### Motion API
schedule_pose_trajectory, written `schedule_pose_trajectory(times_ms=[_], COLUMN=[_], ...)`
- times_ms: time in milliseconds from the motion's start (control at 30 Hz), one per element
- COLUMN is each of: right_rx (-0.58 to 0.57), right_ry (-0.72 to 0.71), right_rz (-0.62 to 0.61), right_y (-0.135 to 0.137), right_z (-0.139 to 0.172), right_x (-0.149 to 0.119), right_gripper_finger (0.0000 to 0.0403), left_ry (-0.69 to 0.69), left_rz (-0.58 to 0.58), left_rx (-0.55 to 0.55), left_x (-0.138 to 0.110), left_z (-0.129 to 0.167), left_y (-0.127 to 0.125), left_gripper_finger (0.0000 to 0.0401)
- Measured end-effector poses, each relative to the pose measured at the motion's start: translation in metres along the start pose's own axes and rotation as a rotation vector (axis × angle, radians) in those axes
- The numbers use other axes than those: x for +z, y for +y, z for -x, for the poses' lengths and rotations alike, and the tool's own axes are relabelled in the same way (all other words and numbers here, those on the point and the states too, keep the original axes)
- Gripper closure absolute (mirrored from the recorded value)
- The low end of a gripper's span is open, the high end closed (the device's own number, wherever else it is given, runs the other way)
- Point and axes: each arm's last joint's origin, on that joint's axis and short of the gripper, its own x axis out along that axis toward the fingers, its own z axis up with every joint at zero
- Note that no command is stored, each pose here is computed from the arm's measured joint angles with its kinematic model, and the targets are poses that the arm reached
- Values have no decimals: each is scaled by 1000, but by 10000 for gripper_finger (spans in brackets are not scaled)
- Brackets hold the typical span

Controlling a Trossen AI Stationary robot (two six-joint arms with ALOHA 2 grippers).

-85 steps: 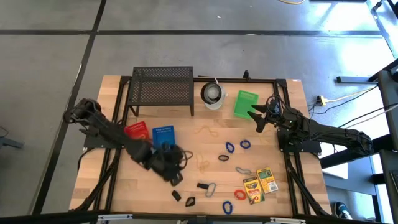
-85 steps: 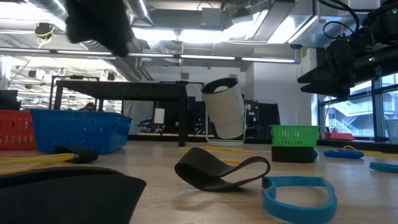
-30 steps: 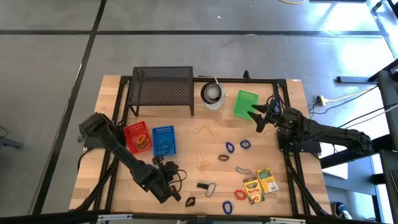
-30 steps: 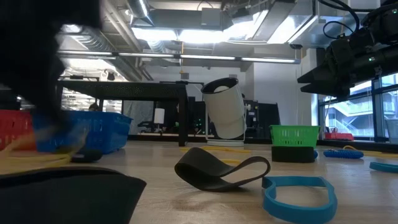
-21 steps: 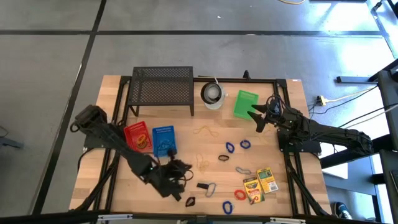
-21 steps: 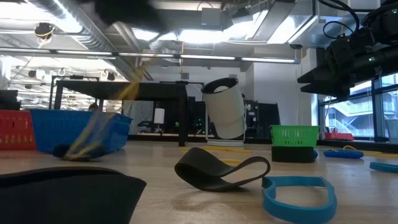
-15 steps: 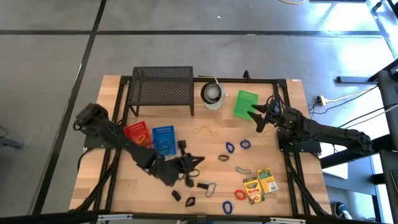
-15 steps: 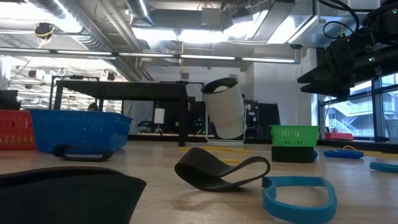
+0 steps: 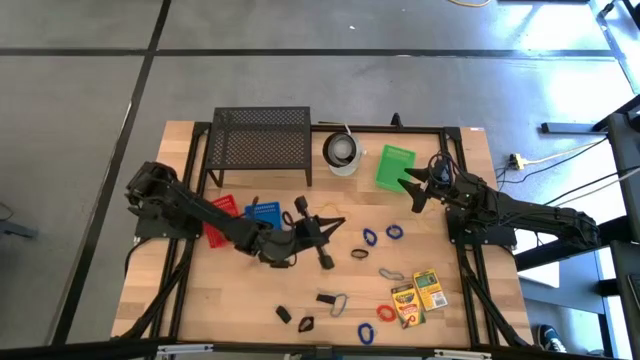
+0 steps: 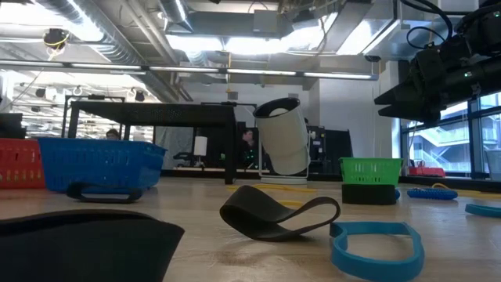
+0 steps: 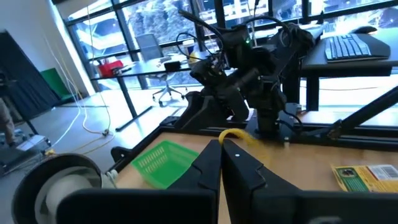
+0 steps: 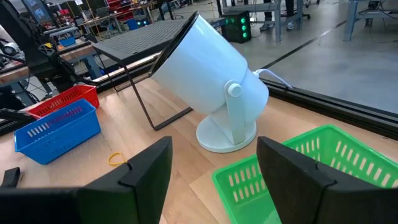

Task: Pick & Place Office Desk Supplies
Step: Put the yellow rubber band into the blue bin

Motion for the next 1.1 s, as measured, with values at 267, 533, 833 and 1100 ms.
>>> schedule_pose_trajectory(times_ms=[267,533,833,1100], right_rx=[0,0,0,0], right_ry=[0,1,0,0], right_rz=[0,0,0,0], right_y=[0,0,0,0], right_z=[0,0,0,0], right_x=[0,0,0,0], right_gripper_finger=[165,165,165,166], left_ry=[22,133,420,586], left_rz=[-25,-11,147,246], left_rx=[46,106,163,289], left_x=[-2,-2,-15,-19], left_z=[7,32,66,92], left_y=[-4,4,46,82], left_gripper_finger=[398,398,398,398])
